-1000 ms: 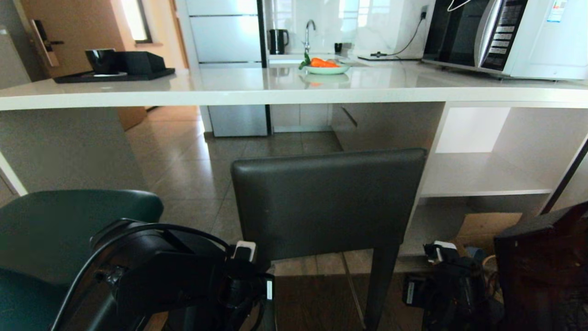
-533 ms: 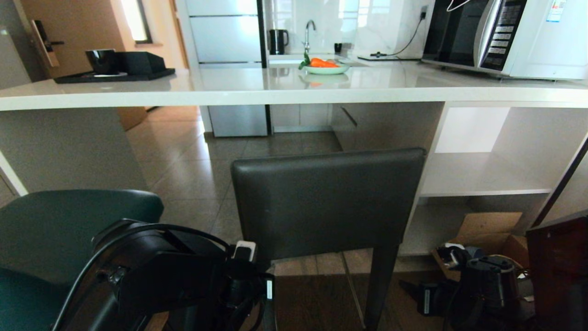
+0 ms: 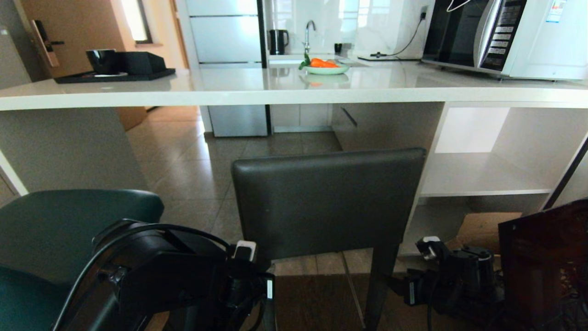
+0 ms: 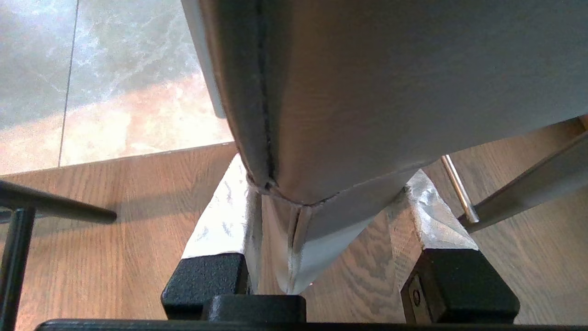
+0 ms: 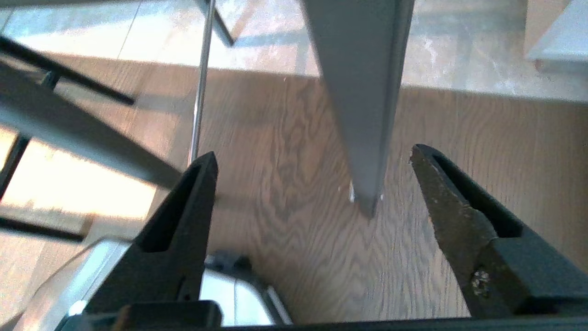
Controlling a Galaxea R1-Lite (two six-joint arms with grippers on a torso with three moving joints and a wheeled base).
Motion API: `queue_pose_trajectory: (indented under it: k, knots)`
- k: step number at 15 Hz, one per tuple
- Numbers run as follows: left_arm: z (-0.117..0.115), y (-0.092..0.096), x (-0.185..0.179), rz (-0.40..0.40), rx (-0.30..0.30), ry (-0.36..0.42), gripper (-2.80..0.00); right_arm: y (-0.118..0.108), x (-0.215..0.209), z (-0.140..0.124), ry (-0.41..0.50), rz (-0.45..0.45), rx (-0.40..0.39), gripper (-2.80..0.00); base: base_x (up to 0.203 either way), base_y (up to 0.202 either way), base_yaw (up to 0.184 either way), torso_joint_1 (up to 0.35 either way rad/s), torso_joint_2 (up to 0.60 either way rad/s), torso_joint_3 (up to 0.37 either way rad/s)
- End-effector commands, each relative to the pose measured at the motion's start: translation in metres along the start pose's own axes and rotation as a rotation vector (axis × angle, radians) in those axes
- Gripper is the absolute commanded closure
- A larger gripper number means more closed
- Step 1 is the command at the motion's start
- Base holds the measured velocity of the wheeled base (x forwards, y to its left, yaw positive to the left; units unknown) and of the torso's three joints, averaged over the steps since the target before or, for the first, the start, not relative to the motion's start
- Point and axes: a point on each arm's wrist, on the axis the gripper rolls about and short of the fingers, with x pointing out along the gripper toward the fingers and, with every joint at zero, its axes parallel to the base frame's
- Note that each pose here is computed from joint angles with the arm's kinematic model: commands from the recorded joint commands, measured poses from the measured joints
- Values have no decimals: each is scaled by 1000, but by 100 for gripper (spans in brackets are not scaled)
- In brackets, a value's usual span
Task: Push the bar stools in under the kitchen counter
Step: Pull the gray chair out from under the dining table
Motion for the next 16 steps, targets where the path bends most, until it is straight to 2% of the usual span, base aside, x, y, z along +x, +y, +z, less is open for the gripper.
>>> queue_pose_trajectory:
  k: [1,6,14,15,16]
  knots:
    - [2,-1,0,-3,-6,-11,0,-4,19,-7,5,-1,2,-280,0,0,0,0,0,0]
    - [0,0,0,3,-6,-7,0,-11,60,-1,-76,-47,-10,-280,0,0,0,0,0,0]
    - [0,0,0,3,-6,-8,0,-15,86,9,-163,-140,-11,-280,0,0,0,0,0,0]
    - [0,0,1,3,-6,-8,0,-16,89,8,-166,-151,-11,0,0,0,0,0,0,0]
    - [0,0,1,1,-6,-7,0,-16,92,8,-171,-157,-11,0,0,0,0,0,0,0]
